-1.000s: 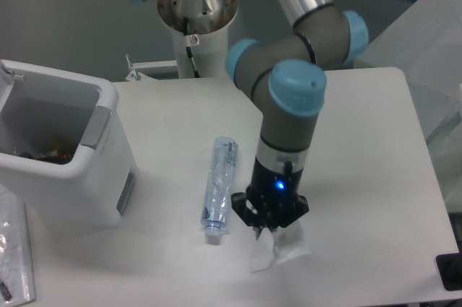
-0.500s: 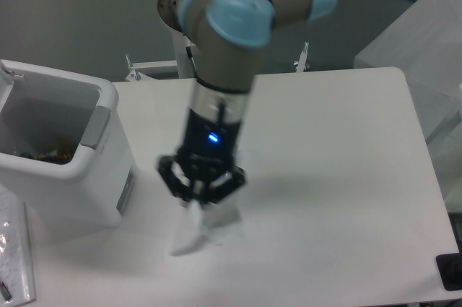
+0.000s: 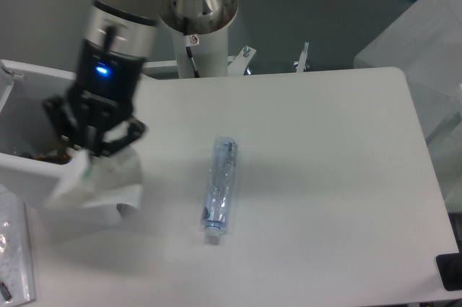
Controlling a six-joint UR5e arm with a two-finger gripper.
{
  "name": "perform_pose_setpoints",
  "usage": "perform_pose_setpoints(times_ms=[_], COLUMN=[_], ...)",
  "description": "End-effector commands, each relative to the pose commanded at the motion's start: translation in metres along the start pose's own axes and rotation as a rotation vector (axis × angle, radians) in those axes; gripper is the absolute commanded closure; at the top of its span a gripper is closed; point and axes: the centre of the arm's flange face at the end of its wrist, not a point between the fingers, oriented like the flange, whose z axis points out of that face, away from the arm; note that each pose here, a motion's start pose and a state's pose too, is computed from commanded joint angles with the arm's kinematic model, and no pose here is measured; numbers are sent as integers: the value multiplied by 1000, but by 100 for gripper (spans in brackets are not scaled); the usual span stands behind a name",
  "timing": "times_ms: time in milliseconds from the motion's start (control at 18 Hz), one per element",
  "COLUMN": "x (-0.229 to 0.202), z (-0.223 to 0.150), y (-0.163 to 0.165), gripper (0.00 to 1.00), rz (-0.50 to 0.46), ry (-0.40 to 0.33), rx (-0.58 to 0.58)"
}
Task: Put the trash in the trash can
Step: 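Carry the bag over the white bin and release it inside, then move the gripper back over the water bottle and lower it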
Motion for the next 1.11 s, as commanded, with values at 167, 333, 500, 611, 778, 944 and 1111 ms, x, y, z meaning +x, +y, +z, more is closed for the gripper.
perform_pose_setpoints(times_ms=[167,333,500,611,778,944,1111], x=[31,49,52,50,49,50,50], z=[-8,-13,-8,-2,0,-4,-8], y=[9,35,67,76,76,72,70], gripper=[90,88,68,24,0,0,0], rz=[29,44,71,111,130,134,136], ry=[25,39,48,51,47,44,40], rx=[-3,-32,-73,-89,-92,-82,-72])
